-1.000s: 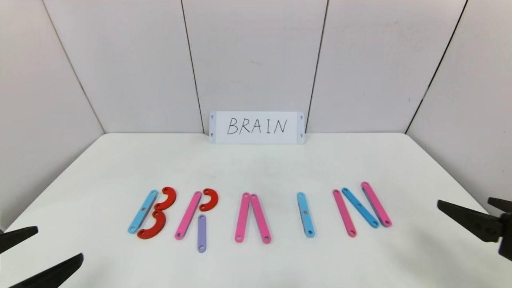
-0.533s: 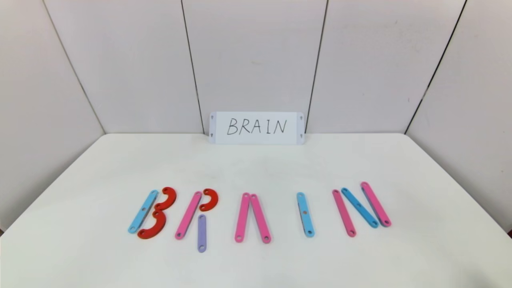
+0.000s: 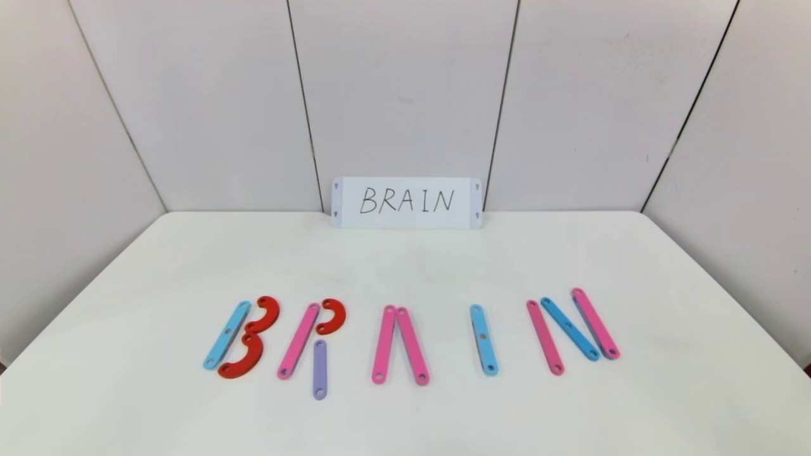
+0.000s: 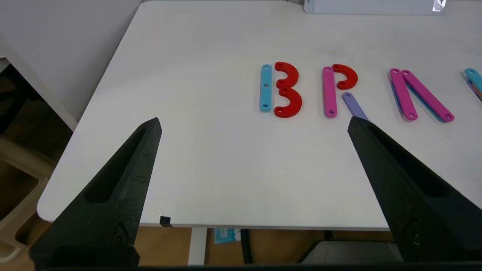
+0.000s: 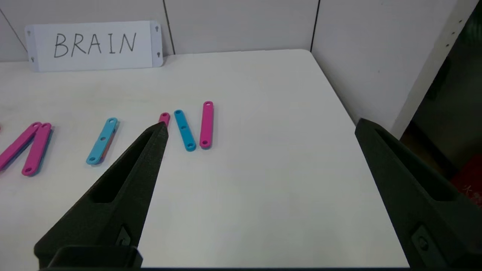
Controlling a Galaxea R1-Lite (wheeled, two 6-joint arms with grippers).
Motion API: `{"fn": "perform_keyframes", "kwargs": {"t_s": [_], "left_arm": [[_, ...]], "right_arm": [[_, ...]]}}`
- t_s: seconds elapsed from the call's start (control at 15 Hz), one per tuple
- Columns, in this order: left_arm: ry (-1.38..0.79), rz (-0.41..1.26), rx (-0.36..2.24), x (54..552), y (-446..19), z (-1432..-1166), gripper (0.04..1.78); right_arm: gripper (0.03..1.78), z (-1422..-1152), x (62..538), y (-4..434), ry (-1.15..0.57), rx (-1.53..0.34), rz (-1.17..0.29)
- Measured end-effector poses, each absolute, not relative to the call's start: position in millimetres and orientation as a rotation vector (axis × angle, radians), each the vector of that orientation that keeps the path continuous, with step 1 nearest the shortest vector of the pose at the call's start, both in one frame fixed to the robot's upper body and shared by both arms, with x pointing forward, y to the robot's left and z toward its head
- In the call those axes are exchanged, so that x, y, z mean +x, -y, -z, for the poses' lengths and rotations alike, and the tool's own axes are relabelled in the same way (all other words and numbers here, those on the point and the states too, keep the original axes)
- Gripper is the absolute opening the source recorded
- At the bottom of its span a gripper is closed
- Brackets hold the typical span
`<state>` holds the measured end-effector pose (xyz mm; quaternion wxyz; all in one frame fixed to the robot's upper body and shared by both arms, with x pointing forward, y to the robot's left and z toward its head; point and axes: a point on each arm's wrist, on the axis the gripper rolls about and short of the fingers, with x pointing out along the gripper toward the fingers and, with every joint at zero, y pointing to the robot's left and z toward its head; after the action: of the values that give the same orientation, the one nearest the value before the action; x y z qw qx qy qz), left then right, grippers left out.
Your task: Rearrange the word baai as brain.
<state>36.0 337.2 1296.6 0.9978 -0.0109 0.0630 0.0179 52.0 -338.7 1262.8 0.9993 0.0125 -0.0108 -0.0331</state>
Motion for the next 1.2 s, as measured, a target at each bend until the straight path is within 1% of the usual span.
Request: {"fn": "perform_keyframes", "kwargs": {"t_s": [0.2,0.4,0.53,0.8,0.93,1.2], "left_arm": [[-0.054,-0.021,-0.024,22.5,-335.4,-1285.3,1.74],[0.013,0.015,-0.015,18.9,-334.0,-1265.3,1.74],[0.053,0.015,-0.007,30.7,-333.9,-1250.0,1.74],[0.092,-0.003,0.079,61.0,-333.9,-1208.0,1.74],[0.080,-0.006,0.100,66.9,-333.9,-1194.9,1.74],[-0.007,0.008,0.095,68.9,-333.7,-1181.9,1.74]], "right_arm": [[1.74,-1249.6,44.6,337.3,0.115,0.004,0.026],[1.74,-1236.2,50.4,337.0,0.196,-0.011,0.021],[1.74,-1222.1,57.0,337.1,0.181,-0.026,0.025],[1.74,-1198.5,66.5,337.1,0.120,-0.090,0.031],[1.74,-1192.8,68.1,336.8,0.094,-0.084,0.015],[1.74,-1181.6,69.0,336.6,-0.007,-0.023,0.002]]}}
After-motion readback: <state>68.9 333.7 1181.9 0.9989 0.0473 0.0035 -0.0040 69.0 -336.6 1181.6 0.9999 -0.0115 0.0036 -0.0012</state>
